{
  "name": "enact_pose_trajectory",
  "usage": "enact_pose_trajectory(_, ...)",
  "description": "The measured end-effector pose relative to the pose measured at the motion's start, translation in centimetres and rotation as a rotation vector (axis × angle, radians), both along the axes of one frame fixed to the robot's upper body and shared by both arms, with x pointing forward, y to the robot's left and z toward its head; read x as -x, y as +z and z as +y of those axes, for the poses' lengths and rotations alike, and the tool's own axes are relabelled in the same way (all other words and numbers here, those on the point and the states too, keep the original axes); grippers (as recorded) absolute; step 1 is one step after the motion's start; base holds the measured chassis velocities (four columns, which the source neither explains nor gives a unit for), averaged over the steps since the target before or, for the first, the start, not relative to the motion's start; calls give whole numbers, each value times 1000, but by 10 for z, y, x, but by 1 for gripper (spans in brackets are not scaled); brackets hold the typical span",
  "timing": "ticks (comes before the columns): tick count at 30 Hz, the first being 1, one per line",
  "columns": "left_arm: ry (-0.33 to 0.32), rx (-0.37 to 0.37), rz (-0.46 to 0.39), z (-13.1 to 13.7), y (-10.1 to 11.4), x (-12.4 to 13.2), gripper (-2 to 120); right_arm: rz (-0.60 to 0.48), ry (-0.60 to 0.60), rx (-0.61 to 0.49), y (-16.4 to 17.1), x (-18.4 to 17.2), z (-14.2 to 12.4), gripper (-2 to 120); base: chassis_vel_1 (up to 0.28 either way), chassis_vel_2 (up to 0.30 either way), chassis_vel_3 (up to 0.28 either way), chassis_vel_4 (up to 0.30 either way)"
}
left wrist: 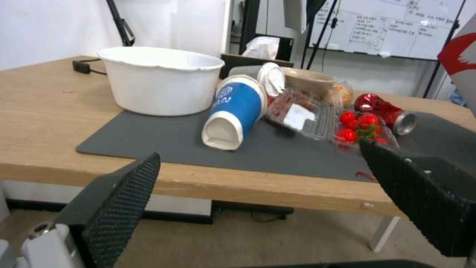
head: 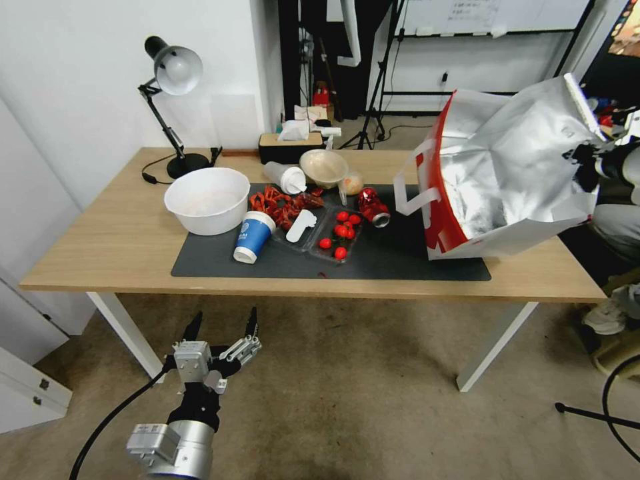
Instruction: Pick up the food delivery bag from the floor and place it on the table.
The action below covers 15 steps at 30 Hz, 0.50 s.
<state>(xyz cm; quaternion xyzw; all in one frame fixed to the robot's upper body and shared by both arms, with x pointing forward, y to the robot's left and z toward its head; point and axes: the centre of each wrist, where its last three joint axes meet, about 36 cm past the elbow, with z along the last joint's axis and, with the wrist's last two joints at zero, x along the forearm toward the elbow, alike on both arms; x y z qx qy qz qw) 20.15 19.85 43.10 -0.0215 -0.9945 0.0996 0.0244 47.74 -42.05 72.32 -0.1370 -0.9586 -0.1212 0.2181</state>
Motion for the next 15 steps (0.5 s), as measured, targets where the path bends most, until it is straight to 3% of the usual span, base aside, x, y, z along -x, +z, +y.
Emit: enact_pose_trajectory(15, 0, -1, 3, -1, -2, 0, 100, 20, -28, -14, -6, -8, -7, 0, 0, 0, 0, 0)
